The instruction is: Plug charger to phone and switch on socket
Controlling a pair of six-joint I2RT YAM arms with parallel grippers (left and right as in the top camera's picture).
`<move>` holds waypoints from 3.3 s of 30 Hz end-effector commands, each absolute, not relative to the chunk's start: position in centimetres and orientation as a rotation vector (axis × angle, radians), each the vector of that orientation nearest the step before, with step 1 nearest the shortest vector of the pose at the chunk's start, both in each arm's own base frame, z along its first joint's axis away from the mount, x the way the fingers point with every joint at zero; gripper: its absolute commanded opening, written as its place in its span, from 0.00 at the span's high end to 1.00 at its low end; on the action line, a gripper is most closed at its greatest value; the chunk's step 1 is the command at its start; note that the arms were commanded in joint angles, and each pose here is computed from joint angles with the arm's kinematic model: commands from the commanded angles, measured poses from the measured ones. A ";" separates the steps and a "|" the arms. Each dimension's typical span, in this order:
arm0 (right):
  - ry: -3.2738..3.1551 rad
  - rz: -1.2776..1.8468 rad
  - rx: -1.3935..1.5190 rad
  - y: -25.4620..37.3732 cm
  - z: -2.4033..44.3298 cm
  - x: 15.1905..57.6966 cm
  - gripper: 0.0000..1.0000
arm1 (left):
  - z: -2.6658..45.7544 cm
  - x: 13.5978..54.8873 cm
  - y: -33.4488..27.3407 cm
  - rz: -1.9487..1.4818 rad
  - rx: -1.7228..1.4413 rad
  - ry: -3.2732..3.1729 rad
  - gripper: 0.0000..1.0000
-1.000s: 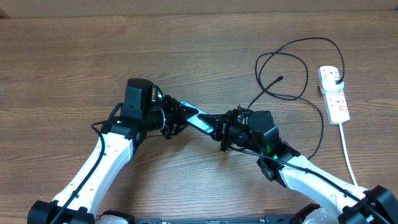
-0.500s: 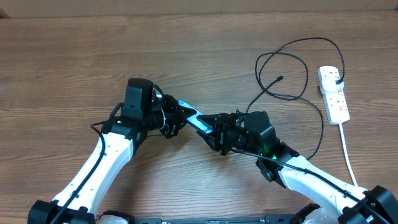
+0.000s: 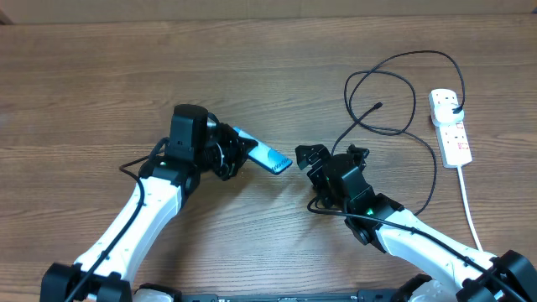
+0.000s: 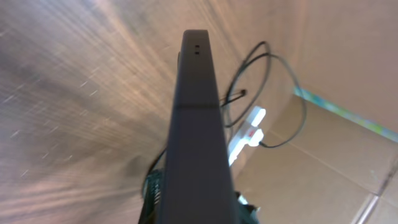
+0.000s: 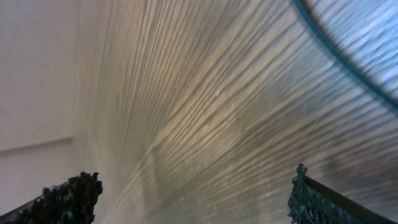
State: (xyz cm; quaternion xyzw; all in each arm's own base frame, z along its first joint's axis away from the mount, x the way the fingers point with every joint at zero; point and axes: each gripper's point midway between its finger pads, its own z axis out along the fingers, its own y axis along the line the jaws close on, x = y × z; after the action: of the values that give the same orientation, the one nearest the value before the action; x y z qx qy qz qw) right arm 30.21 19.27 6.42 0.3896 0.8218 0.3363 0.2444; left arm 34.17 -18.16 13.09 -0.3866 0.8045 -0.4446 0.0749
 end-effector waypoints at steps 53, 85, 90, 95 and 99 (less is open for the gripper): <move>2.555 -0.047 0.880 3.7 2.6 47.5 0.46 | 13.7 32.7 -23.4 -2.364 -0.310 2.502 0.96; 2.608 -0.092 0.865 3.6 0.5 46.9 0.96 | 13.7 32.9 -23.4 -2.369 -0.378 2.520 0.96; 2.550 -0.037 0.788 3.7 6.4 46.9 0.96 | 13.6 33.0 -23.3 -2.370 -0.418 2.527 0.96; 2.564 0.272 0.482 7.5 15.3 44.5 0.96 | 13.6 33.1 -23.3 -2.362 -0.386 2.516 0.96; 2.590 0.373 0.344 8.5 19.7 40.4 0.96 | 13.8 32.8 -23.3 -2.366 -0.319 2.502 0.96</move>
State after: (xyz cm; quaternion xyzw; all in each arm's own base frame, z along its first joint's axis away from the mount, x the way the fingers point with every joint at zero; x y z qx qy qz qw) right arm 42.94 6.28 14.50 0.2076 0.9477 0.0704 0.2320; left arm 32.71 -23.19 12.85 -0.1260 0.7156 -0.6658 -0.1693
